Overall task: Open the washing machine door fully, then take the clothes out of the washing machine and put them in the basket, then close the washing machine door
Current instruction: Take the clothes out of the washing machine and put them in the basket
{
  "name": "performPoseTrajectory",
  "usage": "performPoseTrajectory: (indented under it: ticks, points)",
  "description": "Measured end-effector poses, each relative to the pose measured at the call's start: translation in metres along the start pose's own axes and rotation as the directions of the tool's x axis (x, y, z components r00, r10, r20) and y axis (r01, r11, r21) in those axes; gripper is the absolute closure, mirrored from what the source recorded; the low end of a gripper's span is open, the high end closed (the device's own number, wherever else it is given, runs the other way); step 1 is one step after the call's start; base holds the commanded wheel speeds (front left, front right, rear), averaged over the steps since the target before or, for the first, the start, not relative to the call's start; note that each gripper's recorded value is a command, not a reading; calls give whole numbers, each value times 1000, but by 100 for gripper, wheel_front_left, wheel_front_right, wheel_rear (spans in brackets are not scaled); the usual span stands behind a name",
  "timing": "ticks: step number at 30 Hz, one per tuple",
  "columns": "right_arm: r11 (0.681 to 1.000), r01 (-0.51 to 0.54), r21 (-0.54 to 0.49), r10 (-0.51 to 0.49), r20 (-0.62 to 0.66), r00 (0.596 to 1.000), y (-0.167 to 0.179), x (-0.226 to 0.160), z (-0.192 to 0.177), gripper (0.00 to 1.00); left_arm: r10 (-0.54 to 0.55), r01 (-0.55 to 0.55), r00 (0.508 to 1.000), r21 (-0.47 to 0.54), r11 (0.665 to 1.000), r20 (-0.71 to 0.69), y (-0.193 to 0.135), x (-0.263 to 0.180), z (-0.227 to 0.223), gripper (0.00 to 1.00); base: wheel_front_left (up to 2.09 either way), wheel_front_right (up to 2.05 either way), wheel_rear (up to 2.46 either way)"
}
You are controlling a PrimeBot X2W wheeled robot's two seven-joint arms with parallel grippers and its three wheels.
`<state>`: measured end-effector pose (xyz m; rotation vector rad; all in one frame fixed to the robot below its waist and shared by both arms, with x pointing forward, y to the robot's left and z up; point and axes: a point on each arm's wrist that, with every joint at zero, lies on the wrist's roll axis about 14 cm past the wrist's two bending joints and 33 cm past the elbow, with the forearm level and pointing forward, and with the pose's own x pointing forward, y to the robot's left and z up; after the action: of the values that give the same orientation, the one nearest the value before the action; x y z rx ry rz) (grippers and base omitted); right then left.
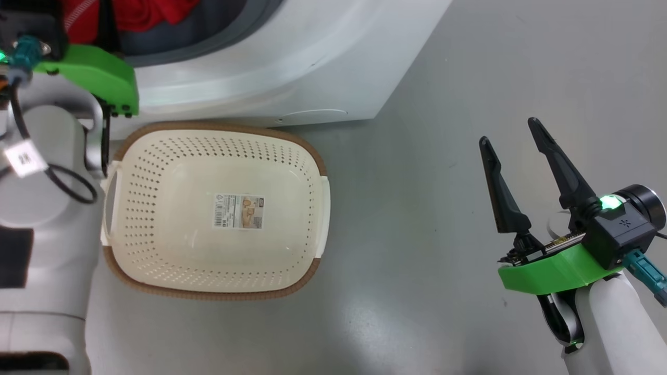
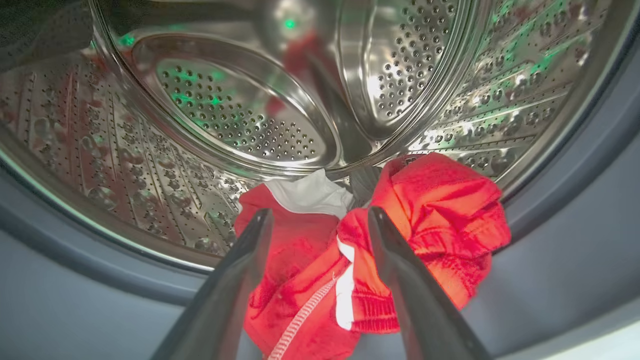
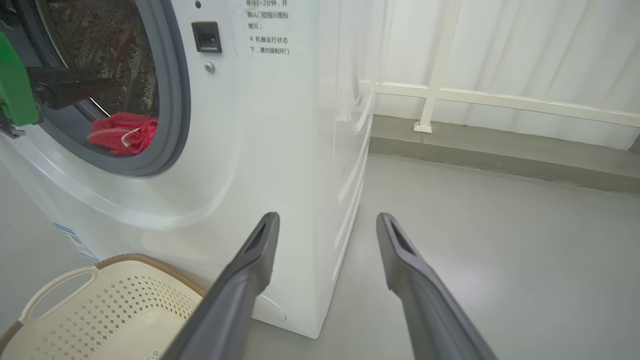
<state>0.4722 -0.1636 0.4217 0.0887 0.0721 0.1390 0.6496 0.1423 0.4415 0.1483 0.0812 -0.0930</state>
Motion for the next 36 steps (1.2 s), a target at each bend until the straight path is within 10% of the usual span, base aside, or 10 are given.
performPoseTrajectory:
  ticks: [32,33,34,36]
  points:
    - [999,10,34,-8,-42,999,-2,-6,-9,0,54,29,870,160,987,-490,11,11,-88,0,0,0,0]
    - [999,11,35,-10,-43,999,-2,-6,-9,0,51,33,869,161,986,-492,12,11,-89,12,0,0,0]
    - [999,14,38,-13,-44,999,-3,-6,-9,0,52,39,864,169,985,-501,12,10,-91,100,0,0,0]
    - [999,15,39,-13,-48,999,-3,-6,-11,0,47,51,863,180,982,-502,10,10,-94,100,0,0,0]
